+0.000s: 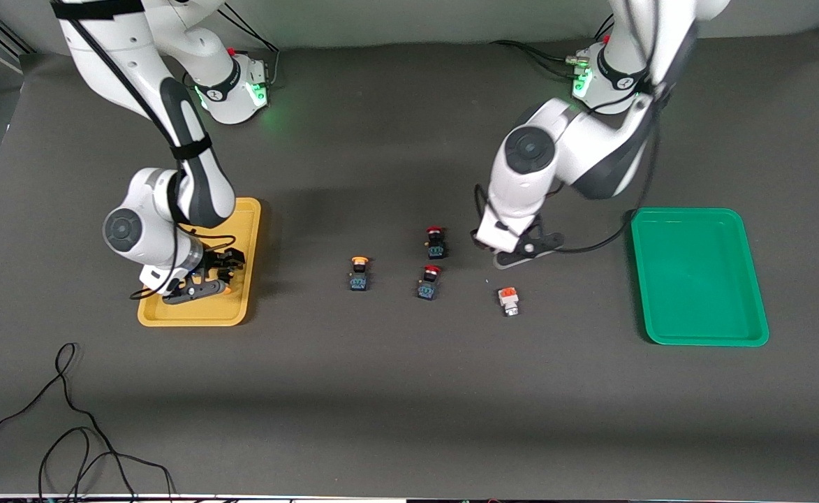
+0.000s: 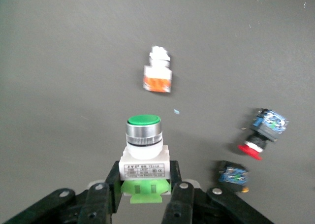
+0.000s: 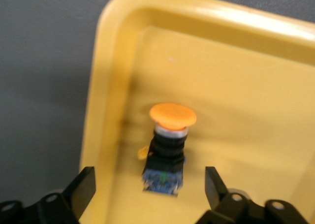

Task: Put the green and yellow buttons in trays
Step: 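Place the green button in the green tray while the right gripper grasps yellow button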

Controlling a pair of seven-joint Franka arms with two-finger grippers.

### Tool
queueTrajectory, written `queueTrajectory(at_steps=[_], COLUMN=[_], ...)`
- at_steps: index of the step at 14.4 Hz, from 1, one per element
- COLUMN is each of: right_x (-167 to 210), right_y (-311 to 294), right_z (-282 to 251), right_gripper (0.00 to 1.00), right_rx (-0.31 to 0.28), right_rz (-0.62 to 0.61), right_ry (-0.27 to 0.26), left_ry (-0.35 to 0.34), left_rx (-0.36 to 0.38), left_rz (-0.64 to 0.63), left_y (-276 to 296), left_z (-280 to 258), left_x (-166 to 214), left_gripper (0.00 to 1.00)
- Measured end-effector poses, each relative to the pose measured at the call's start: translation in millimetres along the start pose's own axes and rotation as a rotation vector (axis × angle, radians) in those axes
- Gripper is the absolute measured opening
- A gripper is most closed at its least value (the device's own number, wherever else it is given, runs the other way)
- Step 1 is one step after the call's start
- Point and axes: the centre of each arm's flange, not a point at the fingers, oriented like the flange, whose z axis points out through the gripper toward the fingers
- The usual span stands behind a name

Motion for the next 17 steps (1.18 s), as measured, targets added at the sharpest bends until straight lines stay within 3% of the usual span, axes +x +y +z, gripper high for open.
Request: queueTrajectory(at_steps=[4,7,10,14,17], right_x=[11,26,43,69,85], right_y=[-5,-35,-98,-184,-230], right_z=[-78,-111,-118,-109,-87], right_gripper=[1.0,1.0,1.0,1.0,1.0], right_rx=[0.094,0.105,0.081,0.024,0.04], right_rz=[0.042,0.123,0.197,0.233,0.261], right_ry=[-0.001,0.019,0.03,0.05,0.044], left_ry=[-0.041,-0.076,-0.076,-0.051,-0.061], left_rx=[0.037,0.032,0.007,-0.041,-0.064], left_rz=[0.184,0.3,0.381,0.418,0.419], left_y=[-136,-225,-284,-314,-342], left_z=[-11,5,40,126,163], left_x=[94,133,150,139,136], left_gripper=[0.41,0.41,0.41,0.41,0.41])
